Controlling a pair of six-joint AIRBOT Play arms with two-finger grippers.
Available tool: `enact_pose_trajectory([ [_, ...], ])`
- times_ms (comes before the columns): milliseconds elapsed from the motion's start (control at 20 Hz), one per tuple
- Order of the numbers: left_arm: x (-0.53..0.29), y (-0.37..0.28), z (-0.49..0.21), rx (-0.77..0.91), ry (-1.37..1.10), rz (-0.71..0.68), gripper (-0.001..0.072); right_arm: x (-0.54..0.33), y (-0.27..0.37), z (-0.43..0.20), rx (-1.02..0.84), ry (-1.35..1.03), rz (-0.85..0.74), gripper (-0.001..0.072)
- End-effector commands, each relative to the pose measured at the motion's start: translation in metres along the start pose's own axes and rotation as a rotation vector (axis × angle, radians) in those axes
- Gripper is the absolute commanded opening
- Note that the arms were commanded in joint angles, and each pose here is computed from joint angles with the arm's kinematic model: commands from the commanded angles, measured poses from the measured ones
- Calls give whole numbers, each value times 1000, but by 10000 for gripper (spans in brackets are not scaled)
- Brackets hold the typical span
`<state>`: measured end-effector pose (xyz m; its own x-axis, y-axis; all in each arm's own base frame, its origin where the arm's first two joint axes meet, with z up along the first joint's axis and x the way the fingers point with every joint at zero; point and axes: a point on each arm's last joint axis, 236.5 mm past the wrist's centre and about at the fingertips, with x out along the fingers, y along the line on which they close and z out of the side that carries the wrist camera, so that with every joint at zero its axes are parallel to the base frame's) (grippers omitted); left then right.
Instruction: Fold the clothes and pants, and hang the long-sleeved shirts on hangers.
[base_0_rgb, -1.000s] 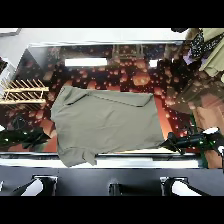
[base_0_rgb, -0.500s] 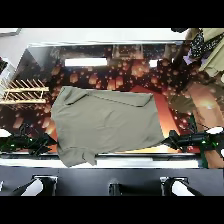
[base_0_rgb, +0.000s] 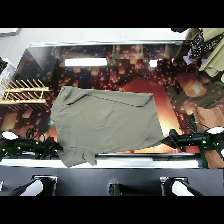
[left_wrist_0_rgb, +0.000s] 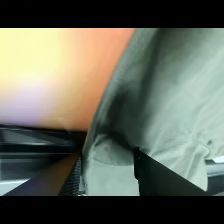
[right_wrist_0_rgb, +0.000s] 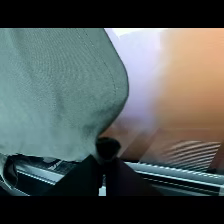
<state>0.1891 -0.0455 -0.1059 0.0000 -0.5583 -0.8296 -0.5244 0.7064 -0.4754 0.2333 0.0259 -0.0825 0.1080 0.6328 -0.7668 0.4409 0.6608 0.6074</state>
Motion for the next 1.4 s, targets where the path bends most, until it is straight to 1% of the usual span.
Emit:
enact_pose_trajectory([
  [0, 4, 5, 8, -4, -30, 16, 139, 0, 2, -2, -6, 6, 6, 32],
  [50, 4, 3, 9, -6, -32, 7, 38, -1, 4, -1, -16, 1, 12, 32],
  [100, 4, 1, 10, -8, -38, 1, 15, -2, 9, 0, -31, -7, 32, 31],
  [300, -16, -19, 33, 27, -112, -35, 13, -7, 54, 12, -113, -69, 201, 30],
  [350, -27, -30, 44, 43, -149, -55, 13, -4, 65, 14, -161, -75, 206, 29],
  [500, -80, -82, 80, 120, -287, -151, 12, 1, 113, 32, -351, -121, 141, 29],
  [650, -174, -142, 108, 290, -508, -182, 12, -40, 189, 66, -520, -293, 122, 29],
  [800, -294, -214, 94, 461, -779, -218, 12, -128, 268, 67, -685, -488, 144, 29],
  [900, -369, -257, 55, 564, -961, -250, 12, -194, 310, 41, -804, -629, 135, 29],
  [1000, -430, -287, 2, 644, -1131, -282, 12, -258, 341, -5, -914, -785, 121, 29],
  [1100, -473, -298, -51, 682, -1287, -276, 12, -319, 359, -63, -1001, -980, 106, 29],
  [1250, -511, -288, -119, 660, -1484, -247, 12, -401, 358, -146, -1011, -1309, 88, 29],
  [1350, -526, -271, -156, 608, -1596, -224, 12, -439, 342, -181, -927, -1479, 91, 29],
])
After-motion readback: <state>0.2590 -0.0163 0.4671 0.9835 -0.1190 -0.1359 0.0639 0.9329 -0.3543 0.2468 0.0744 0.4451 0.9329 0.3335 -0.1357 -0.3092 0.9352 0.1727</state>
